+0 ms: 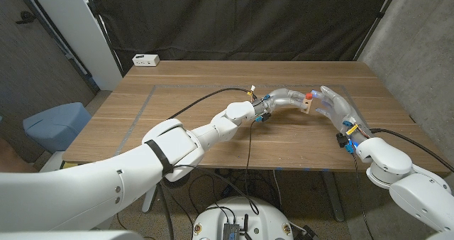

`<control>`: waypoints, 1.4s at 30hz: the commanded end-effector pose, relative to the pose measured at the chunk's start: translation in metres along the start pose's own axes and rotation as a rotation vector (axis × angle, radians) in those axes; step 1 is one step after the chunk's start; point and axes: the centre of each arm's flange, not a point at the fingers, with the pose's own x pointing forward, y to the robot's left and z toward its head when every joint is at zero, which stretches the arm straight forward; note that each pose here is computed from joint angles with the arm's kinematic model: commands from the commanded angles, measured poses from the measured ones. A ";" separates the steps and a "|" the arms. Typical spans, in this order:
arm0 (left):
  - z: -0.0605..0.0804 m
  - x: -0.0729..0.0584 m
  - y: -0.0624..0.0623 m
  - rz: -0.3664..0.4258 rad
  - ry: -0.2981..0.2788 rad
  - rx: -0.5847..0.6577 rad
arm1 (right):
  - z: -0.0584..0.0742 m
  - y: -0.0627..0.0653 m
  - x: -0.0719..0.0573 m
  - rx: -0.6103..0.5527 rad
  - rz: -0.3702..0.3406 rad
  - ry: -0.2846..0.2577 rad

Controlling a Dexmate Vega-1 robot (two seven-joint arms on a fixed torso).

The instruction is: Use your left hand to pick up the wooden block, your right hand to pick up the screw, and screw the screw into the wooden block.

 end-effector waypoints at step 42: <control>-0.005 0.002 0.011 0.022 0.059 -0.024 | -0.001 0.007 0.008 0.012 0.011 0.017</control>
